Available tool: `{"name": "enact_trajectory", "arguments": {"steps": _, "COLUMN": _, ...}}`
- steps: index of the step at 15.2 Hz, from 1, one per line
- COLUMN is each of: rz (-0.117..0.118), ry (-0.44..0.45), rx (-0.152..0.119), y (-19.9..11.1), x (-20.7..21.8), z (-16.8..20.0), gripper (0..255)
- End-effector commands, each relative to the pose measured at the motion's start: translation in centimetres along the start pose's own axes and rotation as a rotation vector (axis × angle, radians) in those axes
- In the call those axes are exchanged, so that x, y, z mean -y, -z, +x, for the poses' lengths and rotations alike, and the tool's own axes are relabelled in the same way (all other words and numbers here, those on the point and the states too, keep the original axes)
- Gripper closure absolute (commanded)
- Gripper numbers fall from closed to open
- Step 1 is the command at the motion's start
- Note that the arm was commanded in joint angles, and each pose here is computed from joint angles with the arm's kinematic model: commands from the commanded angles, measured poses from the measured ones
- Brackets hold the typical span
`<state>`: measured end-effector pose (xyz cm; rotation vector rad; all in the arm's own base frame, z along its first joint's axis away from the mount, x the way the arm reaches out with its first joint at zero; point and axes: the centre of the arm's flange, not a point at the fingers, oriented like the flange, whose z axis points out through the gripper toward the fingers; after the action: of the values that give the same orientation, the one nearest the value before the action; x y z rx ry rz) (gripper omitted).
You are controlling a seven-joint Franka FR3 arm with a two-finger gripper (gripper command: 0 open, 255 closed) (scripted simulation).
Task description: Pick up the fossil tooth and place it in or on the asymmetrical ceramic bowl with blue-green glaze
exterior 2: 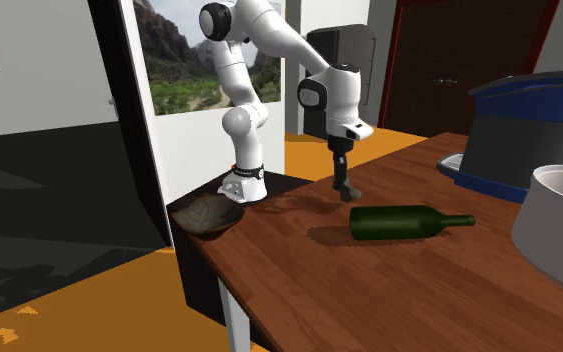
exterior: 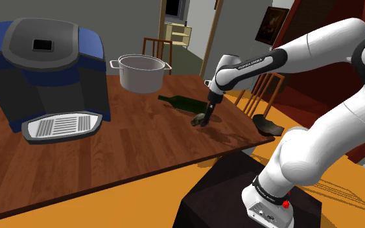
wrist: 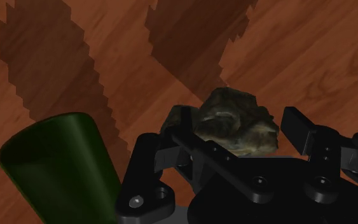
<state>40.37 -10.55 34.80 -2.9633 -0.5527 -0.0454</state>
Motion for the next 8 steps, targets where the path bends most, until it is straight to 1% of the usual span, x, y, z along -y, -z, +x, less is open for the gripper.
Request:
{"name": "enact_trajectory", "arguments": {"steps": 1, "rz": 0.000, "ry": 0.000, "rx": 0.000, "y": 1.1, "x": 0.2, "z": 0.0, "gripper": 255}}
{"name": "enact_trajectory", "arguments": {"steps": 8, "rz": 0.000, "ry": 0.000, "rx": 0.000, "y": 4.7, "x": 0.6, "z": 0.2, "gripper": 255}}
